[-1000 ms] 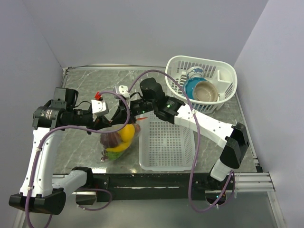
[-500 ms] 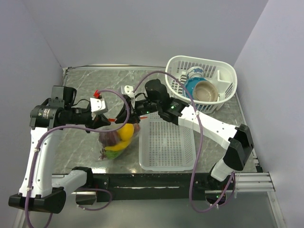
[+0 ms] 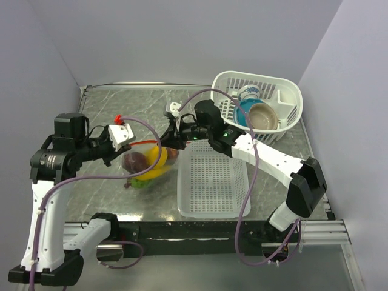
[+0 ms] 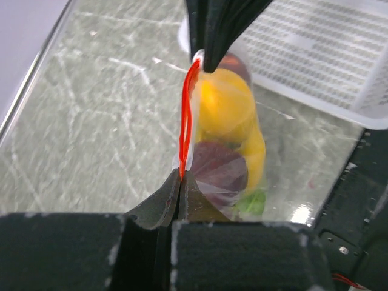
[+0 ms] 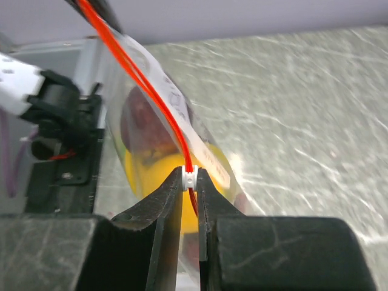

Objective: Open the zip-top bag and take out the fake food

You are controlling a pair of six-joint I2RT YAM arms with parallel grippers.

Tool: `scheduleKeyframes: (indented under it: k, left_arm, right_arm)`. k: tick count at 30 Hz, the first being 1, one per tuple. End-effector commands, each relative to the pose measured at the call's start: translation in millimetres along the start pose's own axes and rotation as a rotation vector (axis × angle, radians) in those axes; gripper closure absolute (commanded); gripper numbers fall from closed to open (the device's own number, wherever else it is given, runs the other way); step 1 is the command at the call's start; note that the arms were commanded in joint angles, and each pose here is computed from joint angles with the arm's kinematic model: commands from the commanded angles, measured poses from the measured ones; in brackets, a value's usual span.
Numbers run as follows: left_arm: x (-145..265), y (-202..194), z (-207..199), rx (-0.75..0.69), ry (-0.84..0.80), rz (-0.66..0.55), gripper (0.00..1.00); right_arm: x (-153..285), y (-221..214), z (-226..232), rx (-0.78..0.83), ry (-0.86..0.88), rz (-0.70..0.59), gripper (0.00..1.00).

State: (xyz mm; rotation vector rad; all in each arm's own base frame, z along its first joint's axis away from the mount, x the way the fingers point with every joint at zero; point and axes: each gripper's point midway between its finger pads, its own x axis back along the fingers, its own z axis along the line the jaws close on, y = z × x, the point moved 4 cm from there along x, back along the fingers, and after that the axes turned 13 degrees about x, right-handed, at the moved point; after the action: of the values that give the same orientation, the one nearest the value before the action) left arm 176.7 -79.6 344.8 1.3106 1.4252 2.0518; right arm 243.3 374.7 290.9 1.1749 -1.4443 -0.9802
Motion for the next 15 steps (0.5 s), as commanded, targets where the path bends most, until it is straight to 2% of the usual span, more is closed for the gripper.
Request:
scheduleKeyframes:
  k: [1,5,12,15]
  left_arm:
    - [8.3,20.4,27.5,-0.06,0.176,-0.079,0.99]
    - [11.7,17.9,48.0,-0.06,0.248,-0.073,0.99]
    - [27.7,2.5,96.2,0.005,0.363,-0.044,0.99]
    - [26.1,-6.0,108.3,0.038,0.357,-0.036,0.99]
  right_arm:
    - [6.3,-32.6,-28.8,-0.021,-0.165,0.101,1.0]
    - [10.8,-61.4,-40.4,-0.053,-0.248,0.18,1.0]
    - [24.4,-89.1,-53.6,-0.096,-0.331,0.2,1.0]
    - [24.3,-97.4,-56.2,-0.112,-0.345,0.212,1.0]
